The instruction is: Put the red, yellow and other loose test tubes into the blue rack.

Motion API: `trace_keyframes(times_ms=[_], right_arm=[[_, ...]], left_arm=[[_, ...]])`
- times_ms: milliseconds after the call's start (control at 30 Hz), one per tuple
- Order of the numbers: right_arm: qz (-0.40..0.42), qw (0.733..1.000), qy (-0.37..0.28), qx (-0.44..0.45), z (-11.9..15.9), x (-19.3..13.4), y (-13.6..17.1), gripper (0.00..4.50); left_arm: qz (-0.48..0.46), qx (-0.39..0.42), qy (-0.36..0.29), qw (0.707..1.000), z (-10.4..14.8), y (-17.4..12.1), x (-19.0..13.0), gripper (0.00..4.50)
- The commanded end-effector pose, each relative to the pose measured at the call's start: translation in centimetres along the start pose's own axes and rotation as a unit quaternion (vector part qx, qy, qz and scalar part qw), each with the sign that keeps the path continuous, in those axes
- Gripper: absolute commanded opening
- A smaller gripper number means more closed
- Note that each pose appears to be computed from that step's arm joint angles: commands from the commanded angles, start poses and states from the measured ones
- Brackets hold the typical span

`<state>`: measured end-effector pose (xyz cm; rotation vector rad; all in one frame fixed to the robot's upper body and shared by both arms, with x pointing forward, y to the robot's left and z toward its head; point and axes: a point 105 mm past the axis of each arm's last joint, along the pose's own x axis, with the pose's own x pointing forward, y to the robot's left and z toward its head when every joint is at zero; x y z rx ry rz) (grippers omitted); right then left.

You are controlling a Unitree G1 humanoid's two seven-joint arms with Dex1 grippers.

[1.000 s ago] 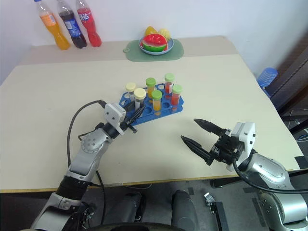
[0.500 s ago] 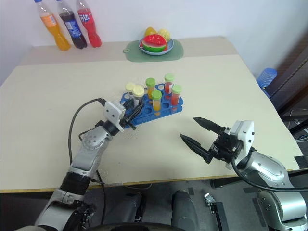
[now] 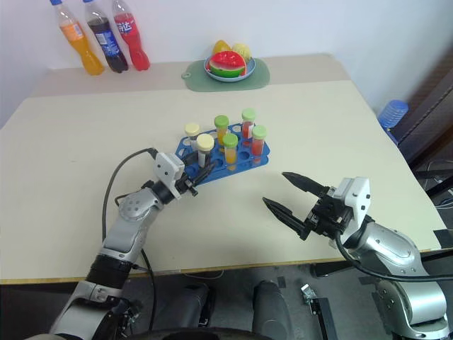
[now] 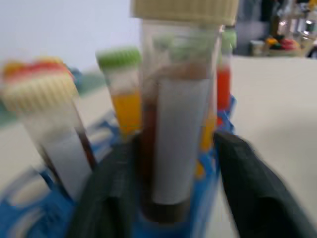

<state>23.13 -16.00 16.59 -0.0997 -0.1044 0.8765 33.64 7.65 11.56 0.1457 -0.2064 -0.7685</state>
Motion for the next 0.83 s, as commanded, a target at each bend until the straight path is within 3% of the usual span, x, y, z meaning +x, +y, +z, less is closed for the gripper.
trace_keyframes(times_ms=[33, 67, 267, 367, 500, 700, 833], right_arm=[[-0.001, 1.0, -0.016, -0.015, 0.7, 0.2, 0.1, 3.78], [-0.002, 1.0, -0.016, -0.016, 0.7, 0.2, 0.1, 3.78], [-0.008, 1.0, -0.013, -0.016, 0.4, 0.3, 0.0, 3.78], [-0.022, 1.0, -0.006, -0.019, 0.0, 0.0, -0.3, 3.78], [-0.063, 0.998, 0.014, -0.029, -1.1, -0.9, -1.2, 3.78], [-0.15, 0.987, 0.052, -0.02, -2.7, -4.2, -2.7, 3.78], [-0.17, 0.983, 0.067, -0.018, -3.2, -5.8, -2.7, 3.78]], left_arm=[[0.002, -0.008, -0.009, 1.0, 0.5, 0.2, 0.0, 4.17], [0.003, -0.019, -0.011, 1.0, 0.6, 0.3, 0.0, 4.42], [0.005, -0.025, -0.027, 0.999, 1.6, 0.6, -0.4, 4.42], [-0.009, -0.026, 0.005, 1.0, 0.9, 0.4, -1.7, 4.42], [-0.015, -0.035, -0.006, 0.999, 1.1, 0.7, -5.0, 4.42], [-0.036, -0.044, 0.053, 0.997, 0.5, 2.2, -11.5, 4.42], [-0.047, -0.052, 0.071, 0.995, 1.1, 2.6, -13.2, 4.42]])
